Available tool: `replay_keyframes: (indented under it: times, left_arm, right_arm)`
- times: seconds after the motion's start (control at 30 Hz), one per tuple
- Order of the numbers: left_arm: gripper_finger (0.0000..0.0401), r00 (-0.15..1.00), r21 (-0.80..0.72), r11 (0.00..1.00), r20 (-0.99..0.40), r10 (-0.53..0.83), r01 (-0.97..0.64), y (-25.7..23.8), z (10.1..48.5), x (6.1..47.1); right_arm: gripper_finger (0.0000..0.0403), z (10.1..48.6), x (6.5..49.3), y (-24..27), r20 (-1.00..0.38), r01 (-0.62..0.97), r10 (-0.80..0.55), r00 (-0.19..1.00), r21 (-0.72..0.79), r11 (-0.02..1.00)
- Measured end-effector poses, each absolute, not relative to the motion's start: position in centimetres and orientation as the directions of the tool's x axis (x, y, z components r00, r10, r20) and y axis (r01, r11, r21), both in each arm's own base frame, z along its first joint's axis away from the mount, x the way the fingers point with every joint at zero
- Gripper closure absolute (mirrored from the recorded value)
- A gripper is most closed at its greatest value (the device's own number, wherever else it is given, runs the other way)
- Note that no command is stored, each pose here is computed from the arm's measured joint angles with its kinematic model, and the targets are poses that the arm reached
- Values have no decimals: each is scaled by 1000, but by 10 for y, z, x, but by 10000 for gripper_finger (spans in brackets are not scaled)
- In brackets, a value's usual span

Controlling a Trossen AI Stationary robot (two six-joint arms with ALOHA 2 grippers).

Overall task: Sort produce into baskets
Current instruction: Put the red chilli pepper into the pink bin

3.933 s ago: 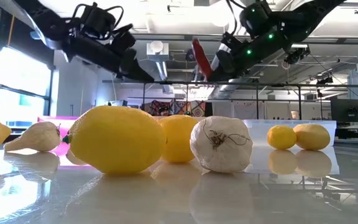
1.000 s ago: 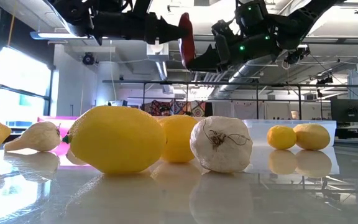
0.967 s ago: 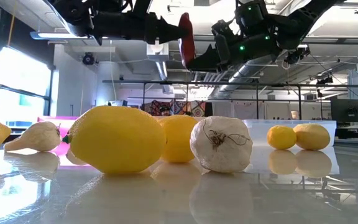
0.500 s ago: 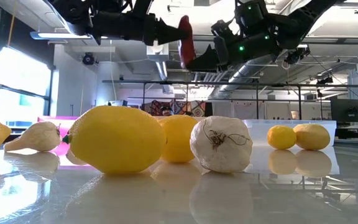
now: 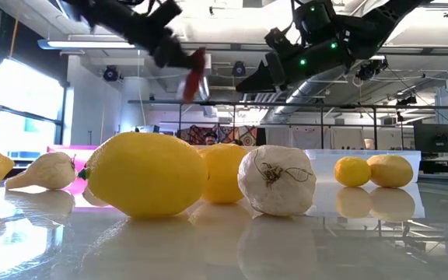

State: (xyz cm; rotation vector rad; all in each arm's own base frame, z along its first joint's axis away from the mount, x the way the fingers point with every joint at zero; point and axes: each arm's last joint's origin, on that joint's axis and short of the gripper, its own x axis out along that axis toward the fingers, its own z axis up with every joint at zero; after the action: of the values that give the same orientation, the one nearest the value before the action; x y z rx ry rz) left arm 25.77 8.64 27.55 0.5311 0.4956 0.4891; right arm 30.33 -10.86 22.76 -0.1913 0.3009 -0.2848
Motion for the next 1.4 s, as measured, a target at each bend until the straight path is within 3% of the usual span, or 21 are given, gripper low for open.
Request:
replay_keyframes:
  times: [0.2, 0.47, 0.77, 0.93, 1.13, 1.4]
  left_arm:
    - [313, 469, 606, 667, -480, 742, -435, 93, 266, 223]
    - [313, 233, 596, 670, -646, 727, -443, 115, 239, 205]
    - [313, 83, 519, 765, -805, 588, -381, 146, 224, 211]
    - [313, 72, 421, 832, -877, 475, -360, 160, 215, 222]
    - [313, 0, 393, 847, -907, 421, -357, 177, 202, 228]
    - [261, -33, 405, 826, -903, 427, -391, 179, 197, 229]
  right_arm:
    - [167, 226, 303, -109, -277, 247, -305, 911, -226, 942]
    - [166, 226, 303, -109, -278, 247, -305, 911, -224, 943]
    - [166, 225, 303, -108, -289, 245, -304, 908, -222, 944]
    - [166, 224, 302, -108, -297, 243, -303, 905, -221, 944]
    - [166, 224, 302, -108, -297, 243, -300, 906, -213, 946]
    - [166, 224, 302, -108, -297, 238, -292, 909, -203, 950]
